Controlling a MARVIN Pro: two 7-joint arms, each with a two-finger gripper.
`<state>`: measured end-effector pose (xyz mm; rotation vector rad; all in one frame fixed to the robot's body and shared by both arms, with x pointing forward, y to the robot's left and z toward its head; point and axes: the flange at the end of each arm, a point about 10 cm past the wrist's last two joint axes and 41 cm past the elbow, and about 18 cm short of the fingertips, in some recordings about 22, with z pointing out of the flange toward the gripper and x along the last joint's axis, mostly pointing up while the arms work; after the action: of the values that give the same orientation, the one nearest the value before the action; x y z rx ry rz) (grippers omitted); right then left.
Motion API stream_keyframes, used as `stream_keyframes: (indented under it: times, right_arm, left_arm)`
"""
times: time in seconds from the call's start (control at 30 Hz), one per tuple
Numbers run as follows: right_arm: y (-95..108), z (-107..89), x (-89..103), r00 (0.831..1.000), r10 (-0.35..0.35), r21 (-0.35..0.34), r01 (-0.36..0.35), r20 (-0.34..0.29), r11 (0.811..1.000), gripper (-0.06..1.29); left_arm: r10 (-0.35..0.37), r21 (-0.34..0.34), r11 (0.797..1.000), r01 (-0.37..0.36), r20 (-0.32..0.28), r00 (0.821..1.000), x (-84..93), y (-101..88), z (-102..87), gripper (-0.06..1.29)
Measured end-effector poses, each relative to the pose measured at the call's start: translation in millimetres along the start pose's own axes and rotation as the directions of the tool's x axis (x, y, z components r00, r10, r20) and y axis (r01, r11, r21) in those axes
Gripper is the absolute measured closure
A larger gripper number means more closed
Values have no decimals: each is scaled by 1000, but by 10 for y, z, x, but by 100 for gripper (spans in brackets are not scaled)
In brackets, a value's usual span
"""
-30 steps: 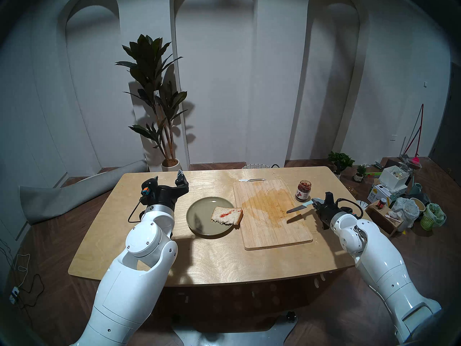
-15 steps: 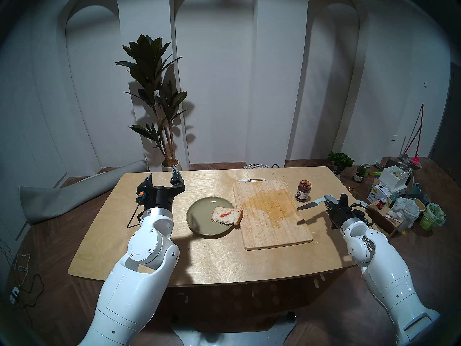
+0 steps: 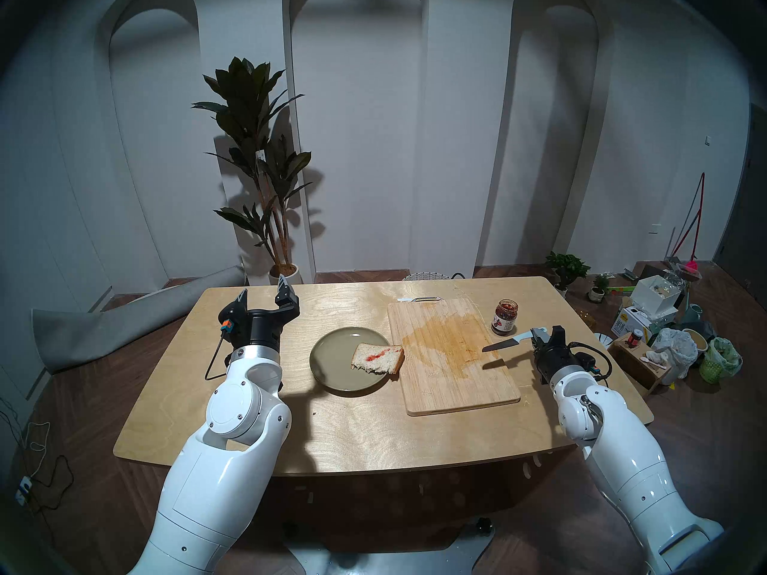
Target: Spread jam over the slice of bread with the knife
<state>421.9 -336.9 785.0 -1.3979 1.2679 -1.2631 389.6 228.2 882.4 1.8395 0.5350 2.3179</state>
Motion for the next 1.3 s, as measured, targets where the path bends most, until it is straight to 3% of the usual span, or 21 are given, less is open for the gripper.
stream_keyframes:
  times: [0.27,0.47,0.8,1.3]
  right_arm:
    - [-69,66,-146,987,-142,51,146,-79,988,126]
    - [-23,108,-265,967,-224,22,228,-118,973,126]
    - [158,205,-367,947,-297,-39,294,-126,955,126]
    - [155,219,-568,938,-328,-1,330,-115,944,126]
  left_arm:
    - [-29,-6,1000,29,1,1000,10,-14,7,5]
    - [-47,-5,999,47,5,999,15,-33,16,5]
    - [-63,3,998,63,12,998,16,-85,31,5]
    - [-59,3,998,59,21,998,-4,-134,34,5]
